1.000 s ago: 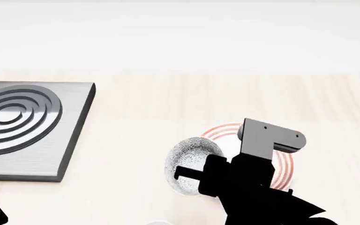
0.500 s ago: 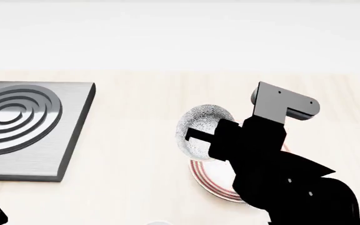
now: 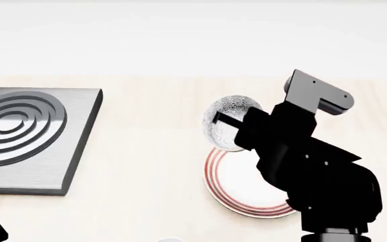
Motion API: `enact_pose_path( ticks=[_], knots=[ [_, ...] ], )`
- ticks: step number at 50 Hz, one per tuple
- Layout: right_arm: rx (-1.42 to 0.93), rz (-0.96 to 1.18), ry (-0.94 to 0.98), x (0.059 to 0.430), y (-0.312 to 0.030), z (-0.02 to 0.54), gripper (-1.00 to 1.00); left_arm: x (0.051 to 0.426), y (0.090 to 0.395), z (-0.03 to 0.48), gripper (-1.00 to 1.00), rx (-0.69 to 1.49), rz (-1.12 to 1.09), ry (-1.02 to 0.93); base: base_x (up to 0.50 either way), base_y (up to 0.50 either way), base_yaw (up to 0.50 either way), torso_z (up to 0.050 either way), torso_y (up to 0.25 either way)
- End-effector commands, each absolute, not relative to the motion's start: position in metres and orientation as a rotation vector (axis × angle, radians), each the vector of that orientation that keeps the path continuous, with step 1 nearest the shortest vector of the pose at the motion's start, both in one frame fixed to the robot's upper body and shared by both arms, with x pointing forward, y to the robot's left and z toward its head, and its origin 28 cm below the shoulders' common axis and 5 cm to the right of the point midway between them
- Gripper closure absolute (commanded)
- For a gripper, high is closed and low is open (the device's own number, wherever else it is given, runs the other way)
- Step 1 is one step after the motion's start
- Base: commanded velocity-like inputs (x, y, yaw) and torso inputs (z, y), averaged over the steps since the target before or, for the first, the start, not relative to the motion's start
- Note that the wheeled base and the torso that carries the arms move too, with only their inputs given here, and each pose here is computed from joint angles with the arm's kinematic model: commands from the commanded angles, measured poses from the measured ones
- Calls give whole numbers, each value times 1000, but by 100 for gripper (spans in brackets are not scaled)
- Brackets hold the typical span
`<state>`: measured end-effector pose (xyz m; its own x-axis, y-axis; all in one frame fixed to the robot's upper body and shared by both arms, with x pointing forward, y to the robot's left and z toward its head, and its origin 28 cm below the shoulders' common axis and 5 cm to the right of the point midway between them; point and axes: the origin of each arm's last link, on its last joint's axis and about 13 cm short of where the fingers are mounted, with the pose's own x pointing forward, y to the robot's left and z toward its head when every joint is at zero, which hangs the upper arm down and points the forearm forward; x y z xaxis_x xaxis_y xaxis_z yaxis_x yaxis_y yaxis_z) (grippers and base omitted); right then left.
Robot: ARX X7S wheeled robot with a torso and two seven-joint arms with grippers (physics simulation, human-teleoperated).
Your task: Pick the akita bowl between the plate and the ramekin and place it on the plate.
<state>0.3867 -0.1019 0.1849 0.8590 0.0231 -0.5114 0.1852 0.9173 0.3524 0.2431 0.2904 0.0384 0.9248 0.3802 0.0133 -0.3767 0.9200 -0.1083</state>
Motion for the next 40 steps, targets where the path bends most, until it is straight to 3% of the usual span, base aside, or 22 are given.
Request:
enact_pose_path(
  ticks=[1,40],
  knots=[
    [468,-113,534,401,-105,187,100,243,290,38,-100,-104,389,-34,0,0,0,0,0],
    [679,-305,608,415,-106,169,100,244,290,38,-100,-105,388,-34,0,0,0,0,0]
  ],
)
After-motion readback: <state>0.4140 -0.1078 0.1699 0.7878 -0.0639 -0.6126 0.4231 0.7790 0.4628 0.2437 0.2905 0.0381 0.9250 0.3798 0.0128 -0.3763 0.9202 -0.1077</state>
